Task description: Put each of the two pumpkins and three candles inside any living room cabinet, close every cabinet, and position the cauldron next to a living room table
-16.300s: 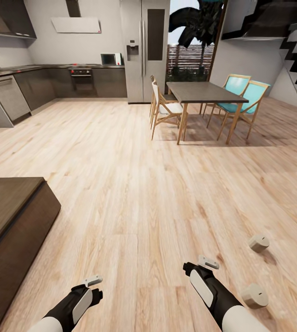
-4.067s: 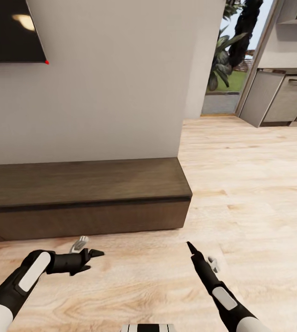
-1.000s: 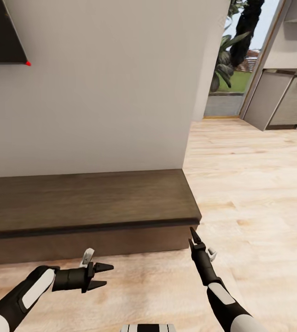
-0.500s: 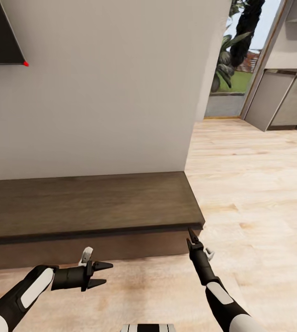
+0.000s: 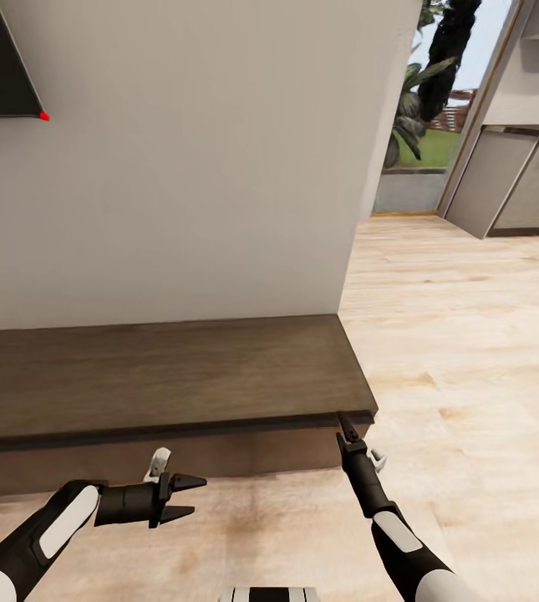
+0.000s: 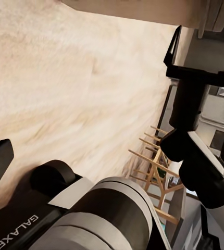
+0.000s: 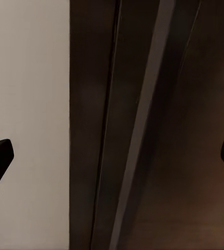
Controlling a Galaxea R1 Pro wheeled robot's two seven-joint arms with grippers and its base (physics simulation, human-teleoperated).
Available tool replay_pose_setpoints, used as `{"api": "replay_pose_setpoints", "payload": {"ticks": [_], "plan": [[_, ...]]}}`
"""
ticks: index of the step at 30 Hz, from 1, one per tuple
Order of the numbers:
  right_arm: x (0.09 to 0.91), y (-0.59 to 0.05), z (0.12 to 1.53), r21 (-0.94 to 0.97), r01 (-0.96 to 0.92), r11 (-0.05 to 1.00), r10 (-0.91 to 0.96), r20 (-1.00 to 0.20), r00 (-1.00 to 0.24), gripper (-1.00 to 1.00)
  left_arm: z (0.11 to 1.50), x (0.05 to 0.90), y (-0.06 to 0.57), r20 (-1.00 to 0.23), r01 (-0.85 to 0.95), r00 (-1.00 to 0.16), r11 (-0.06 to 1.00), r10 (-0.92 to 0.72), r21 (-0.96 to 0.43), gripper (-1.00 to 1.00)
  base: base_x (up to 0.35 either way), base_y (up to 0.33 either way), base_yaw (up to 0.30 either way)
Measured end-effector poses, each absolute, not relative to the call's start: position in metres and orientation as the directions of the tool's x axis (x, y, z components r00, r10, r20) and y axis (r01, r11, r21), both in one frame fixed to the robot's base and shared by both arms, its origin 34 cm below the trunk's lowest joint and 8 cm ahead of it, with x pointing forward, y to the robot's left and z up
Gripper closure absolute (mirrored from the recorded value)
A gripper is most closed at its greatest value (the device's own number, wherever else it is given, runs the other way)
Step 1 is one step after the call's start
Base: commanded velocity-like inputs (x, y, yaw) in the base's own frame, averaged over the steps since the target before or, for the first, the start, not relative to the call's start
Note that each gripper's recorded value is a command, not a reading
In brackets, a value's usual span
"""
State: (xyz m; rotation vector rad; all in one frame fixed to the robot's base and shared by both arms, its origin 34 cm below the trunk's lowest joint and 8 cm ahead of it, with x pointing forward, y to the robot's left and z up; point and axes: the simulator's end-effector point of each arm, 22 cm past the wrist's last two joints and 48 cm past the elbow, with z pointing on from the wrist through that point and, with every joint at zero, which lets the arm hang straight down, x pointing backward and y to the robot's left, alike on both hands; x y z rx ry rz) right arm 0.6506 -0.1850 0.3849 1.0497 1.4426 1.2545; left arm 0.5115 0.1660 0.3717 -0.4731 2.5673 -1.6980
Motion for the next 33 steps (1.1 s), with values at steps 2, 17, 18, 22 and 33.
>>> {"api": "replay_pose_setpoints", "payload": {"ticks": [2, 17, 18, 22, 33], "plan": [[0.6505, -0.1850, 0.3845, 0.993, 0.030, 0.115, 0.972, -0.107, -0.209, -1.00, 0.3717, 0.5112, 0.1647, 0.144, -0.235, -0.954, 0.358, -0.264, -0.904, -1.00, 0.059, 0.000, 0.000], [0.6482, -0.1853, 0.3778, 0.993, 0.037, 0.116, 0.972, -0.106, -0.208, -1.00, 0.3718, 0.5132, 0.1664, 0.141, -0.232, -0.952, 0.338, -0.273, -0.912, -1.00, 0.006, 0.000, 0.000], [0.6482, -0.1854, 0.3777, 0.993, 0.037, 0.116, 0.972, -0.106, -0.208, -1.00, 0.3723, 0.5134, 0.1664, 0.141, -0.232, -0.952, 0.336, -0.273, -0.913, -1.00, 0.000, 0.000, 0.000], [0.6481, -0.1855, 0.3776, 0.992, 0.038, 0.117, 0.972, -0.106, -0.207, -1.00, 0.3739, 0.5139, 0.1663, 0.140, -0.230, -0.952, 0.329, -0.274, -0.916, -1.00, 0.000, 0.000, 0.000], [0.6480, -0.1868, 0.3749, 0.992, 0.050, 0.117, 0.974, -0.105, -0.203, -1.00, 0.3745, 0.5135, 0.1643, 0.140, -0.227, -0.953, 0.327, -0.270, -0.917, -1.00, 0.017, 0.000, 0.000]]}}
